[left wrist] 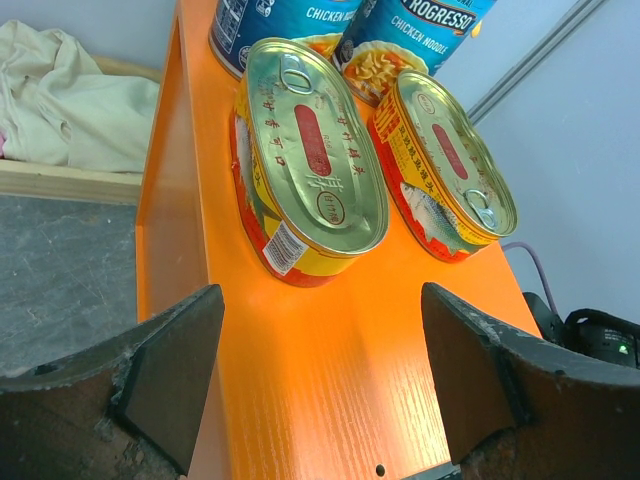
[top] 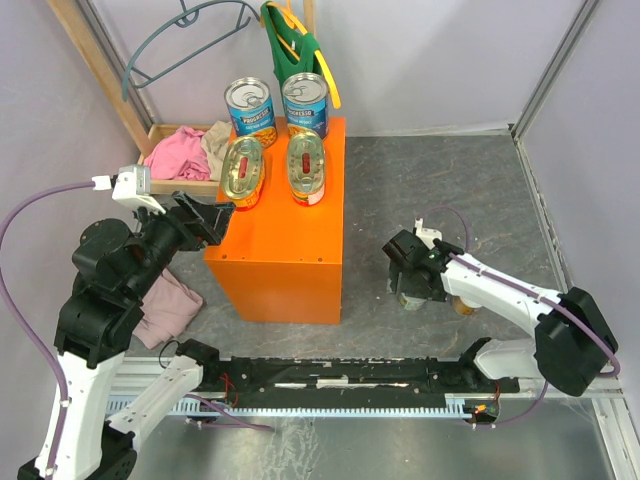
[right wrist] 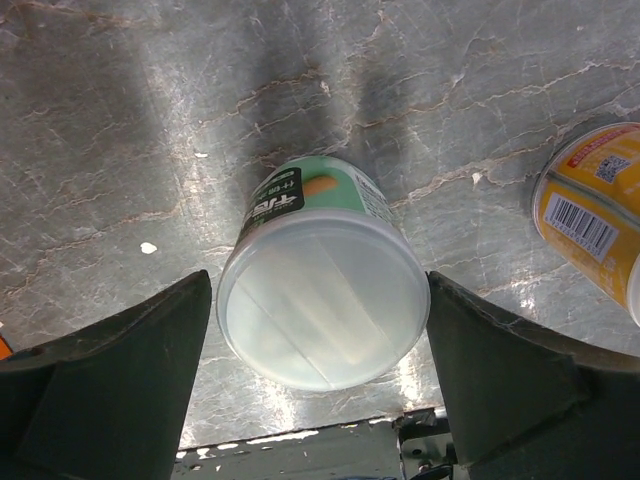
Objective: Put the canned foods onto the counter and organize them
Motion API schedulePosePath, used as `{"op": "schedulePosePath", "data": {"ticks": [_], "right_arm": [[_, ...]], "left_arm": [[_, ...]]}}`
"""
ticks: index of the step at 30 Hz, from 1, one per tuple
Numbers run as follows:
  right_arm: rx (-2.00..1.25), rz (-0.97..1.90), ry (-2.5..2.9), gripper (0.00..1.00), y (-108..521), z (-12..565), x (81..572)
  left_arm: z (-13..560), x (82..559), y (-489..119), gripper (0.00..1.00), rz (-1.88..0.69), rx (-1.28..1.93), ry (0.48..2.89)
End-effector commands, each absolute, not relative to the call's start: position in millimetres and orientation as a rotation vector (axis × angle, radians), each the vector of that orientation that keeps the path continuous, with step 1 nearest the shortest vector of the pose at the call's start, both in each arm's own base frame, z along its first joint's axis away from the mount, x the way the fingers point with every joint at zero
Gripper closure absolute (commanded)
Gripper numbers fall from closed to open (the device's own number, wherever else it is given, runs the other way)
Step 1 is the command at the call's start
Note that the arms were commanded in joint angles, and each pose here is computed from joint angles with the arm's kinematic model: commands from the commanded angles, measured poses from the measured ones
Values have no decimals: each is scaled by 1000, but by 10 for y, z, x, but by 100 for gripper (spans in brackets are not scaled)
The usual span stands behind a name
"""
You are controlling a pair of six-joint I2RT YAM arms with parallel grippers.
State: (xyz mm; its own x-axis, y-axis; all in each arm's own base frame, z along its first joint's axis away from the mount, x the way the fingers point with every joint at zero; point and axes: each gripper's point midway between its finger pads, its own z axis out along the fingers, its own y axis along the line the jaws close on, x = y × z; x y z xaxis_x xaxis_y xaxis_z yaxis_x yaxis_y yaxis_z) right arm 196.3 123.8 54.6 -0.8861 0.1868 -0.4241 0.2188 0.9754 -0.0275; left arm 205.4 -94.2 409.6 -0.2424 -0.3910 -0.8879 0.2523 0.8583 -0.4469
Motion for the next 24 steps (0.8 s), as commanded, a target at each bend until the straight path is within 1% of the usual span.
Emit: {"op": "schedulePosePath", "data": {"ticks": [1,3,4,6,8,11,12,16,19,21,24], "right_arm": [[302,-75,2682,10,1256,532,1981],[308,-60,2689,16,1259,506,1946],[312,-54,2690,21,1257,497,1935],[312,-39,2690,32,1262,505,1917],[314,-26,2685,47,1264,543,1915],[305,-19,2672,66,1269,643,1939],[303,-16,2664,70,1273,695,1957],[296,26,2630,78,1321,904,2020],[299,69,2595,87,1355,1110,2066],[296,96,2566,90,1369,1271,2095],[294,129,2522,91,1376,1528,2136]], "left_arm": [[4237,2071,-893,14,-560,-72,1667],[4234,2078,-884,14,-553,-74,1667],[4241,2080,-876,14,-548,-74,1664],[4254,2082,-868,14,-545,-77,1658],[4271,2085,-872,14,-548,-76,1653],[4279,2088,-872,14,-549,-76,1649],[4283,2085,-870,14,-548,-75,1648],[4278,2090,-845,14,-537,-86,1644],[4319,2092,-796,14,-517,-103,1628],[4368,2087,-756,14,-501,-113,1612],[4406,2087,-725,14,-490,-125,1600]]}}
